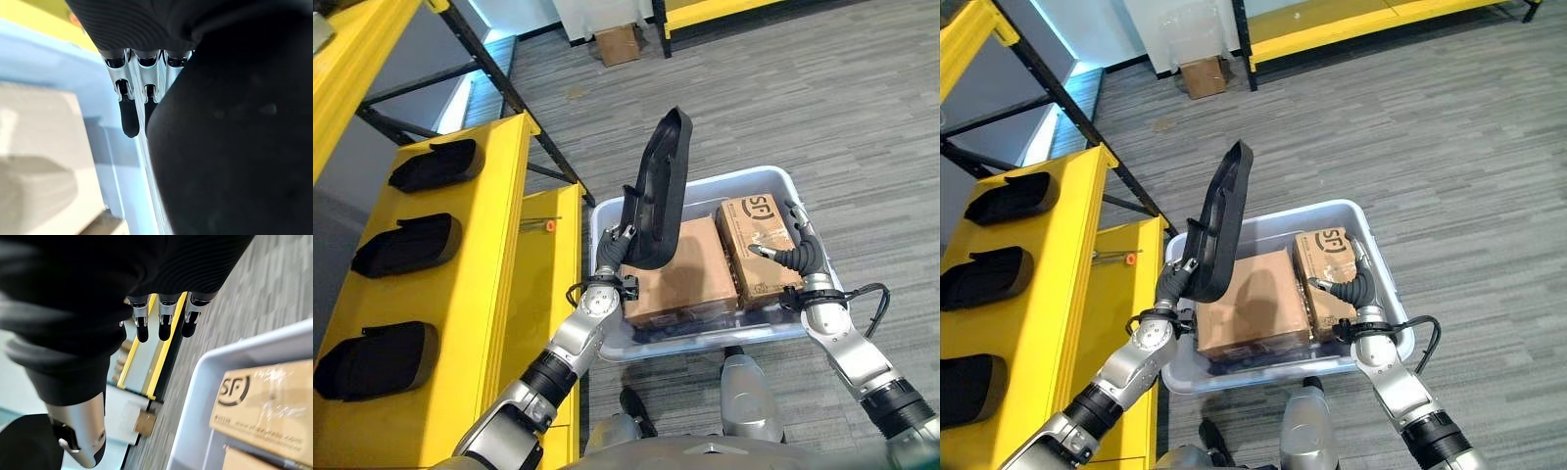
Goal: Move parts from the plastic box to the shelf.
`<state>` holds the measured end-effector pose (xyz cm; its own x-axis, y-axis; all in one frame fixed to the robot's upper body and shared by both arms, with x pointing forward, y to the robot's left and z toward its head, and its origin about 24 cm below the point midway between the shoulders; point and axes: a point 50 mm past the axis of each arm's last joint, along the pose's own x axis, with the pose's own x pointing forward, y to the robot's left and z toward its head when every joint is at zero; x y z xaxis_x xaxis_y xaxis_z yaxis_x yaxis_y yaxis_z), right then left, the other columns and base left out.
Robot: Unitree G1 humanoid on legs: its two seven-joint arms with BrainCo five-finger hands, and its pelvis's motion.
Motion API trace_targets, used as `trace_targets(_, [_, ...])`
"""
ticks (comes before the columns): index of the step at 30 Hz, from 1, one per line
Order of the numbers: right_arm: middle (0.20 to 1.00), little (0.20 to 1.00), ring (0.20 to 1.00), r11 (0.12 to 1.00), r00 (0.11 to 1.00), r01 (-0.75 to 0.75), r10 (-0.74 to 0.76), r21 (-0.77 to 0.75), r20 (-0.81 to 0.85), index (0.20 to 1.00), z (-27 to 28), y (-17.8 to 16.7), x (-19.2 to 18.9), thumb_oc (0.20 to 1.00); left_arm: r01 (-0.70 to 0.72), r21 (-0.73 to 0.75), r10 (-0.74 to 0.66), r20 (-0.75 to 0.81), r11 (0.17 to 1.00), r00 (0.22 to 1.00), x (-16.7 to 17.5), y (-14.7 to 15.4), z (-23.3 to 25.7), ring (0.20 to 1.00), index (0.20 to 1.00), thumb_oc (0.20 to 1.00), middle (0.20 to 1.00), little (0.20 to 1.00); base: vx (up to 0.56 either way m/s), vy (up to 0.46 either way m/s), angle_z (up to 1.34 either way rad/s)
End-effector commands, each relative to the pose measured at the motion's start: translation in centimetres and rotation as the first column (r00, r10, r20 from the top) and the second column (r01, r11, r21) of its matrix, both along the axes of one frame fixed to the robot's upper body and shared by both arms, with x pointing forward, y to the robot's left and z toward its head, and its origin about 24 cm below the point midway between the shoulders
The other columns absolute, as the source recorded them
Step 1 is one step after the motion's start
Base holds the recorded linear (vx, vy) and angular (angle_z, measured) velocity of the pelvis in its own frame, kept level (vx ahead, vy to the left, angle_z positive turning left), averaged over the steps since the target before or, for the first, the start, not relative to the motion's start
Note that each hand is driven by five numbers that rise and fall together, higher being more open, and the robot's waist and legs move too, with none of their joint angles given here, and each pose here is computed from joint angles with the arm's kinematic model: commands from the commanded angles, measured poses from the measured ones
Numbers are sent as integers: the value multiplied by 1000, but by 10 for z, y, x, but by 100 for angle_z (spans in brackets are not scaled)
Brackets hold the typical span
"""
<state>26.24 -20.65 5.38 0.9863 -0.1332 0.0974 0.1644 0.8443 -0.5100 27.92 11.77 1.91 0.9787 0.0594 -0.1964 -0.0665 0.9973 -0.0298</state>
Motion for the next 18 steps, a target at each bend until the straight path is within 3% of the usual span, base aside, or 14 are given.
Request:
trace_targets(1, [1000, 1000, 1000, 994, 995, -97, 95, 54, 29, 1000, -3, 21, -7, 1000, 13, -119, 12, 208, 993, 978, 3, 11, 40, 200, 200, 200, 200, 200, -77, 213, 28])
trace_targets(18, [1000, 1000, 1000, 979, 986, -169, 168, 117, 24, 1000, -1, 38, -8, 1000, -17, 4, 16, 217, 1000, 976, -34, 62, 28, 200, 200, 200, 200, 200, -4, 105, 28])
